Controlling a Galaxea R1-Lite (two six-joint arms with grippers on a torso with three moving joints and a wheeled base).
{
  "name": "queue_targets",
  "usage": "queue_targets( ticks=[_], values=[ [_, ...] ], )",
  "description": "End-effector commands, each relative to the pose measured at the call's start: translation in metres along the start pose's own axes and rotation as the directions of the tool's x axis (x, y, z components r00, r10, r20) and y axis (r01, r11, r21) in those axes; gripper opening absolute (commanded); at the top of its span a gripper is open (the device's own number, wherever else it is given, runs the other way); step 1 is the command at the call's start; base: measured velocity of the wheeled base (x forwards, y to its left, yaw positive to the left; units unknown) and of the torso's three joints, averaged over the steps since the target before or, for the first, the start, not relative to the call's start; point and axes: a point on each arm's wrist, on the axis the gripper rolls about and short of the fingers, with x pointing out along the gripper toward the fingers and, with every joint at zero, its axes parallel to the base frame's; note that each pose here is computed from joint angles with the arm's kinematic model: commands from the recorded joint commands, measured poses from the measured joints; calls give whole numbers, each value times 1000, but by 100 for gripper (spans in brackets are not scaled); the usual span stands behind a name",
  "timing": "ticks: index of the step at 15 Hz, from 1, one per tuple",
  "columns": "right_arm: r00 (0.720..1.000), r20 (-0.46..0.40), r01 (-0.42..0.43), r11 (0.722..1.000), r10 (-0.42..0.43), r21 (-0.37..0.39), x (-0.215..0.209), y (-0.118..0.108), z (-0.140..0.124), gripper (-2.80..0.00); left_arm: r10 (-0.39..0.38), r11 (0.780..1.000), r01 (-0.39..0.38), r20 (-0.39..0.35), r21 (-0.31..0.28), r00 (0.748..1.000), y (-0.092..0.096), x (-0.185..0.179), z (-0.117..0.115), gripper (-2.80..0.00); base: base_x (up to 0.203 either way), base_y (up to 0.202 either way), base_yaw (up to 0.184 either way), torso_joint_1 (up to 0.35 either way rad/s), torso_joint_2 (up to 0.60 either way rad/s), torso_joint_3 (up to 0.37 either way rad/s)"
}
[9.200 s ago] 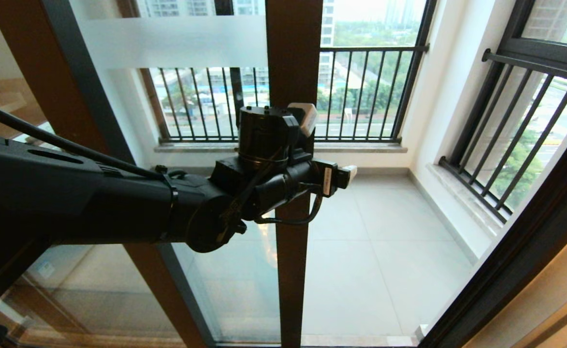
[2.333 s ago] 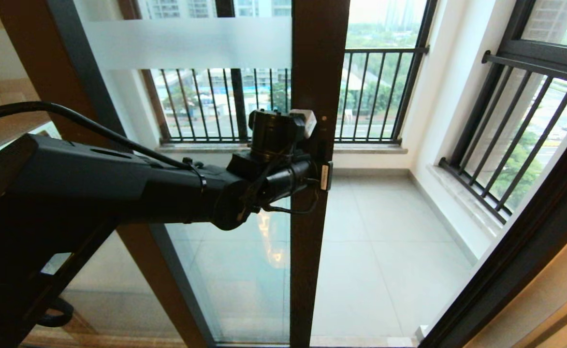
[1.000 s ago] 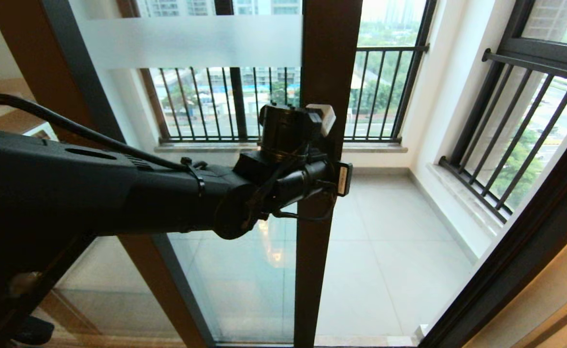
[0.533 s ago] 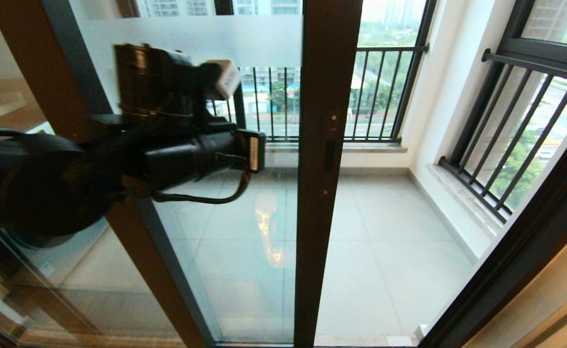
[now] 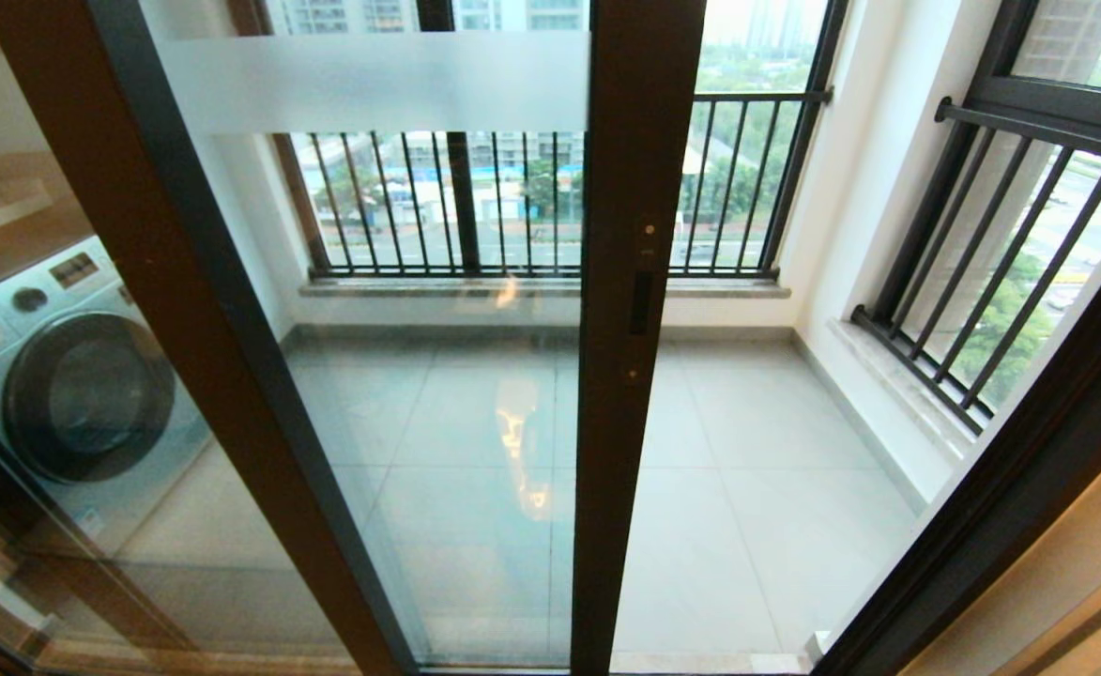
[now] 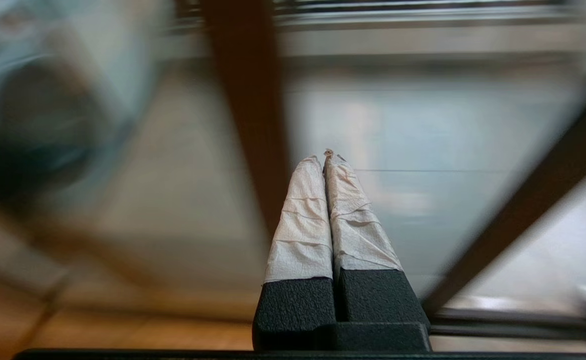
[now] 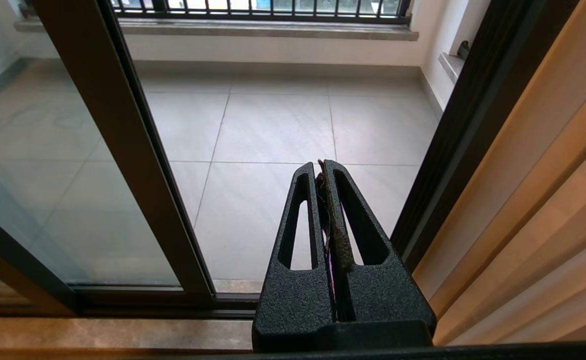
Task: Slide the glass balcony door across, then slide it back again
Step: Close the slid door
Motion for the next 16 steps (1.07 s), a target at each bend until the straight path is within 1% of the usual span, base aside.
queue_targets(
  ticks=[1, 2, 3, 4, 5, 6, 8, 10, 11, 12, 14, 15, 16],
  values=[
    [1000, 0, -1, 1000, 1, -1, 0, 0, 0, -280, 136, 990, -131, 96, -53, 986, 31, -60, -18, -280, 0, 0, 0, 0, 0, 0],
    [1000, 0, -1, 1000, 1, -1, 0, 0, 0, -280, 200, 979, -197, 97, -46, 975, 35, -71, -30, -280, 0, 0, 0, 0, 0, 0],
    [1000, 0, -1, 1000, 1, -1, 0, 0, 0, -280, 238, 971, -236, 100, -33, 966, 37, -81, -42, -280, 0, 0, 0, 0, 0, 0],
    [1000, 0, -1, 1000, 1, -1, 0, 0, 0, -280, 256, 967, -256, 98, -15, 962, 38, -88, -58, -280, 0, 0, 0, 0, 0, 0],
    [1000, 0, -1, 1000, 1, -1, 0, 0, 0, -280, 264, 964, -265, 89, 0, 960, 38, -91, -77, -280, 0, 0, 0, 0, 0, 0],
    [1000, 0, -1, 1000, 1, -2, 0, 0, 0, -280, 266, 964, -267, 96, 4, 959, 38, -94, -93, -280, 0, 0, 0, 0, 0, 0],
    [1000, 0, -1, 1000, 1, -1, 0, 0, 0, -280, 243, 969, -245, 97, 11, 965, 34, -87, -124, -280, 0, 0, 0, 0, 0, 0],
    [1000, 0, -1, 1000, 1, -1, 0, 0, 0, -280, 228, 973, -230, 127, 6, 965, 29, -73, -143, -280, 0, 0, 0, 0, 0, 0],
    [1000, 0, -1, 1000, 1, -1, 0, 0, 0, -280, 217, 974, -223, 153, 24, 964, 28, -67, -151, -280, 0, 0, 0, 0, 0, 0],
    [1000, 0, -1, 1000, 1, -1, 0, 0, 0, -280, 208, 973, -223, 195, 58, 959, 27, -66, -150, -280, 0, 0, 0, 0, 0, 0],
    [1000, 0, -1, 1000, 1, -1, 0, 0, 0, -280, 271, 956, -289, 223, 48, 936, 26, -70, -151, -280, 0, 0, 0, 0, 0, 0],
    [1000, 0, -1, 1000, 1, -1, 0, 0, 0, -280, 273, 955, -292, 251, 42, 929, 26, -76, -157, -280, 0, 0, 0, 0, 0, 0],
    [1000, 0, -1, 1000, 1, -1, 0, 0, 0, -280, 250, 961, -273, 281, 44, 927, 25, -84, -167, -280, 0, 0, 0, 0, 0, 0]
  ],
)
